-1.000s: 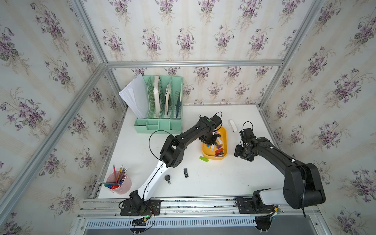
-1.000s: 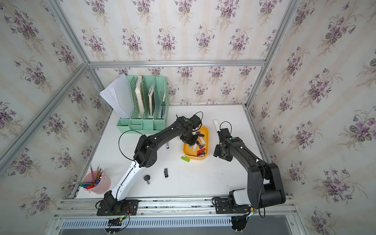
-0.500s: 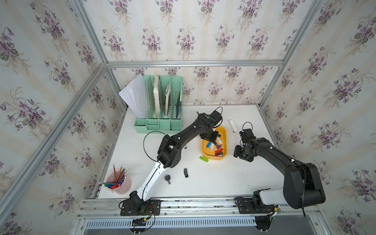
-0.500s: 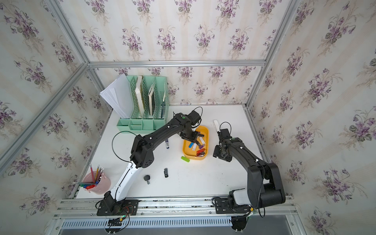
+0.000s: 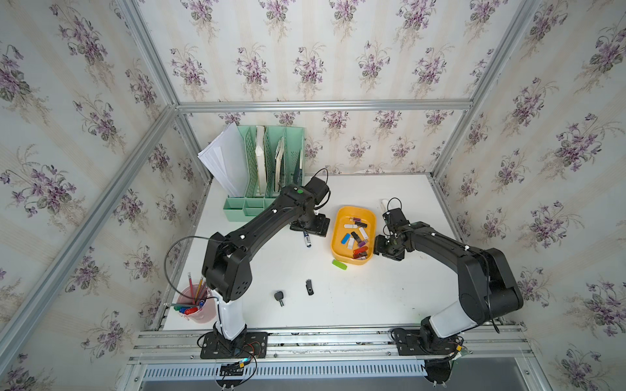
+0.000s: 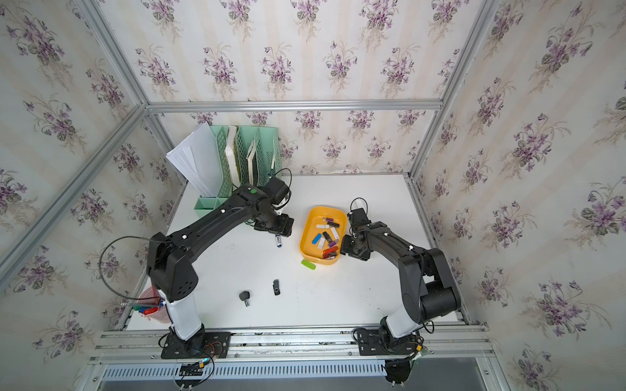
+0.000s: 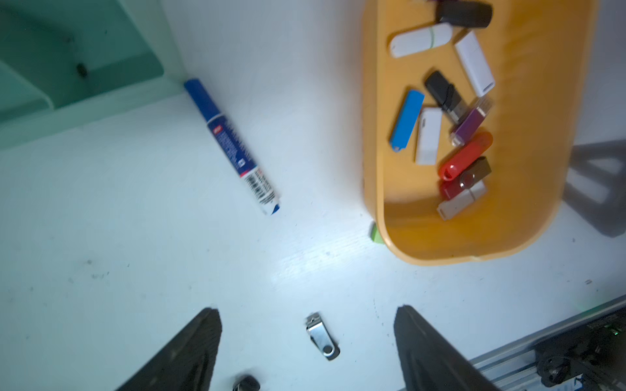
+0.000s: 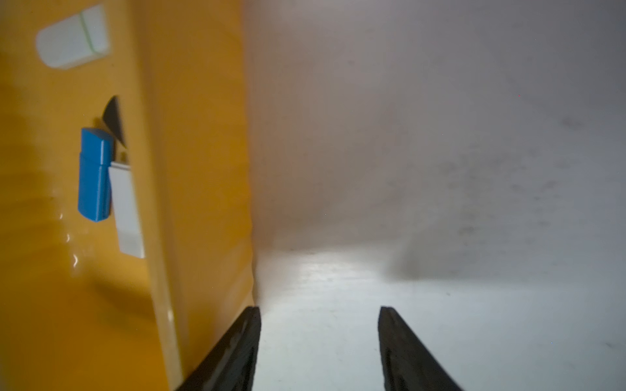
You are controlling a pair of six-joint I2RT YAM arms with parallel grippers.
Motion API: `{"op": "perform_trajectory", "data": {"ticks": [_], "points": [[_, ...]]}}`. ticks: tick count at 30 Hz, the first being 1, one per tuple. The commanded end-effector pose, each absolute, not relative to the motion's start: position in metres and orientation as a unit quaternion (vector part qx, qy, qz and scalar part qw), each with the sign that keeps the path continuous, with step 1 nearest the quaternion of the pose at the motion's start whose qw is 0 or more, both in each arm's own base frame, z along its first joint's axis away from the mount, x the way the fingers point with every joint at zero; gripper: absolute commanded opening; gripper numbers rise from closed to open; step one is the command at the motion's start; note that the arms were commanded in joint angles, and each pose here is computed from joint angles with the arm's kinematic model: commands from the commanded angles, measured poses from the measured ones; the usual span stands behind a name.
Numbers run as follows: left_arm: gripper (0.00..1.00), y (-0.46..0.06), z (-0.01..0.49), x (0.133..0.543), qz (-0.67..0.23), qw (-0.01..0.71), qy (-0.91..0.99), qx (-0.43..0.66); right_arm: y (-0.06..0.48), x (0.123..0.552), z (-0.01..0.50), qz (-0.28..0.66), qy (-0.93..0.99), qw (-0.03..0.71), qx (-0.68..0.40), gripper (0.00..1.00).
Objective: Put the usb flash drive into the storage box
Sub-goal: Move the storage box to the center of the board.
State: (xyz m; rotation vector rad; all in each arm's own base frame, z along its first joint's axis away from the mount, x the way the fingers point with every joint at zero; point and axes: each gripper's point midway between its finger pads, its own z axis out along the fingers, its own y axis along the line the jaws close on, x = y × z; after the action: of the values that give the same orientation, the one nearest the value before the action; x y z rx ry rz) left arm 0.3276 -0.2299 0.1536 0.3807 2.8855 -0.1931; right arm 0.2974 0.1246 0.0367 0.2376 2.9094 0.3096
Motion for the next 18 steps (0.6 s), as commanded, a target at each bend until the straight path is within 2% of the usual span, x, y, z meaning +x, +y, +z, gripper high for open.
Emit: {"op": "perform_trajectory", "data": {"ticks": [1, 13, 18], "points": [[0.86, -0.205, 0.151, 0.317, -0.052, 0.125, 0.986, 0.103, 0.149, 0.308, 0.038, 0.124, 0.984, 0.108, 0.071, 0.61], [0.87, -0.143, 0.136, 0.259, -0.027, 0.106, 0.993, 0.047, 0.227, 0.341, 0.041, 0.136, 0.985, 0.103, -0.017, 0.61], [0.88, -0.134, 0.136, 0.252, -0.023, 0.105, 0.993, 0.04, 0.24, 0.329, 0.046, 0.128, 0.984, 0.111, -0.052, 0.61]]}}
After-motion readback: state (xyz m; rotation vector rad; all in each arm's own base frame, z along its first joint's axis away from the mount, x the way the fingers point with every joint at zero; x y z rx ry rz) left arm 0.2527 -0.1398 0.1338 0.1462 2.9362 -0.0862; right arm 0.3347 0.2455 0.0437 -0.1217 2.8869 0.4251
